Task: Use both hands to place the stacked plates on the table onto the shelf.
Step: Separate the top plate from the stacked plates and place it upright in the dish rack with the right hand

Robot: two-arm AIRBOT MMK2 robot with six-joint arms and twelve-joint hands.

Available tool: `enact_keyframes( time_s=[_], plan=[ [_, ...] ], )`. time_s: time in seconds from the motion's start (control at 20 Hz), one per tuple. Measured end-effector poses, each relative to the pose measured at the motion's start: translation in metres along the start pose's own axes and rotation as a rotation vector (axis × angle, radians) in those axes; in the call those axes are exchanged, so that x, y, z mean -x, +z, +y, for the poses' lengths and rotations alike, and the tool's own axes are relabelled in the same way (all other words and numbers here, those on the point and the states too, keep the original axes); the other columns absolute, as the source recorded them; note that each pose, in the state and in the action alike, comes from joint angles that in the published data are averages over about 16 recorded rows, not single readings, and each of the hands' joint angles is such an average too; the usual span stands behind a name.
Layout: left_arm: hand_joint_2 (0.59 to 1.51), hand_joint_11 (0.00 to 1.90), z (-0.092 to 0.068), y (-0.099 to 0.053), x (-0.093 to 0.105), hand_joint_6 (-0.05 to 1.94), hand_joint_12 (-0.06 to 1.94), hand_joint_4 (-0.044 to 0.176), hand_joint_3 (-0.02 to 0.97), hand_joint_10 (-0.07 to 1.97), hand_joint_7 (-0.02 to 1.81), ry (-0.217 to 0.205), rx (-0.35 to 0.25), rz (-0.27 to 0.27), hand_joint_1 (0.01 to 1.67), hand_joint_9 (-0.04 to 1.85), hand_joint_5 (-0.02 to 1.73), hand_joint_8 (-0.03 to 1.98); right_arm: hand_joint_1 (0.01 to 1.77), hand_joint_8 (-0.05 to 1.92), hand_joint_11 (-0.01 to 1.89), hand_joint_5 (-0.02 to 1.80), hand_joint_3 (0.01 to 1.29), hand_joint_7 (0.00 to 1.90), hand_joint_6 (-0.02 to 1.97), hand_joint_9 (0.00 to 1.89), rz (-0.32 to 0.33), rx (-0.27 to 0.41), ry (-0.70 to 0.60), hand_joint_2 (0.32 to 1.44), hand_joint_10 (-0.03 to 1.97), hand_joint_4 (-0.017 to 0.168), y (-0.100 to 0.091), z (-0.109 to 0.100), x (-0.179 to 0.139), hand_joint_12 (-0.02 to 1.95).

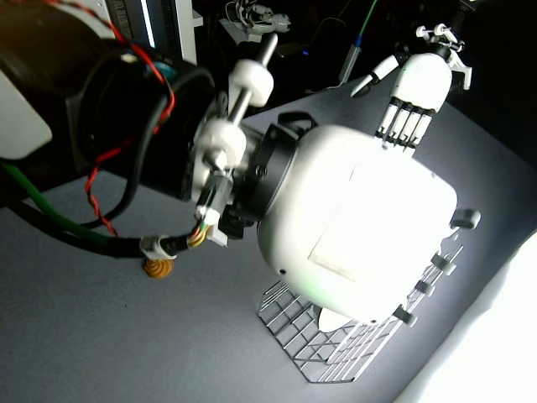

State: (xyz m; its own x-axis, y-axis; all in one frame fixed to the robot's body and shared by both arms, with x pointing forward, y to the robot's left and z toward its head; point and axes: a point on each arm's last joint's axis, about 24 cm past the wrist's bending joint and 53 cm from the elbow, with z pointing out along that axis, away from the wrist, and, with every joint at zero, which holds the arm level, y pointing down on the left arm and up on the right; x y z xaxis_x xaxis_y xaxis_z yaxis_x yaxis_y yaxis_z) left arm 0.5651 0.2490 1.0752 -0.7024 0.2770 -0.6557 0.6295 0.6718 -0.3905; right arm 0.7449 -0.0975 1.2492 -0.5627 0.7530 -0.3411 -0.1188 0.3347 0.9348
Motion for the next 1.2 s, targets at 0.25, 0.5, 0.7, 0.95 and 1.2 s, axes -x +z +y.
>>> enact_keyframes(
  time_s=[0.25,0.5,0.7,0.95,1.2],
  plan=[
    [1.094,0.01,0.005,0.003,-0.009,0.01,0.01,-0.001,0.018,0.01,0.01,-0.030,0.010,0.019,0.02,0.02,0.02,0.01,1.25,0.69,0.95,0.96,0.01,1.21,0.79,1.43,0.001,-0.002,0.001,1.00,0.03,-0.009,0.010,-0.014,-0.002,1.11],
    [1.096,0.01,0.011,0.006,-0.022,0.01,0.01,0.000,0.018,0.01,0.01,-0.055,0.024,0.049,0.02,0.02,0.02,0.01,1.25,0.69,0.95,0.97,0.01,1.22,0.71,1.44,0.004,-0.003,-0.008,1.00,0.04,-0.009,0.020,-0.027,-0.006,1.14],
    [1.096,0.01,0.017,0.009,-0.030,0.01,0.01,-0.001,0.018,0.00,0.01,-0.070,0.037,0.065,0.02,0.02,0.02,0.01,1.25,0.69,0.94,0.98,0.01,1.23,0.66,1.43,0.009,-0.007,-0.014,0.99,0.07,-0.011,0.025,-0.038,-0.011,1.16],
    [1.098,0.01,0.024,0.010,-0.037,0.01,0.01,-0.001,0.018,0.00,0.01,-0.083,0.054,0.080,0.01,0.01,0.02,0.01,1.25,0.71,0.94,1.00,0.01,1.22,0.59,1.39,0.011,-0.017,-0.017,0.99,0.23,-0.012,0.028,-0.052,-0.015,1.20],
    [1.099,0.01,0.029,0.011,-0.039,0.01,0.01,-0.002,0.017,0.00,0.02,-0.088,0.065,0.085,0.01,0.01,0.02,0.01,1.25,0.74,0.93,1.02,0.01,1.20,0.54,1.31,0.008,-0.026,-0.017,0.99,0.47,-0.012,0.028,-0.061,-0.014,1.25]
  ],
)
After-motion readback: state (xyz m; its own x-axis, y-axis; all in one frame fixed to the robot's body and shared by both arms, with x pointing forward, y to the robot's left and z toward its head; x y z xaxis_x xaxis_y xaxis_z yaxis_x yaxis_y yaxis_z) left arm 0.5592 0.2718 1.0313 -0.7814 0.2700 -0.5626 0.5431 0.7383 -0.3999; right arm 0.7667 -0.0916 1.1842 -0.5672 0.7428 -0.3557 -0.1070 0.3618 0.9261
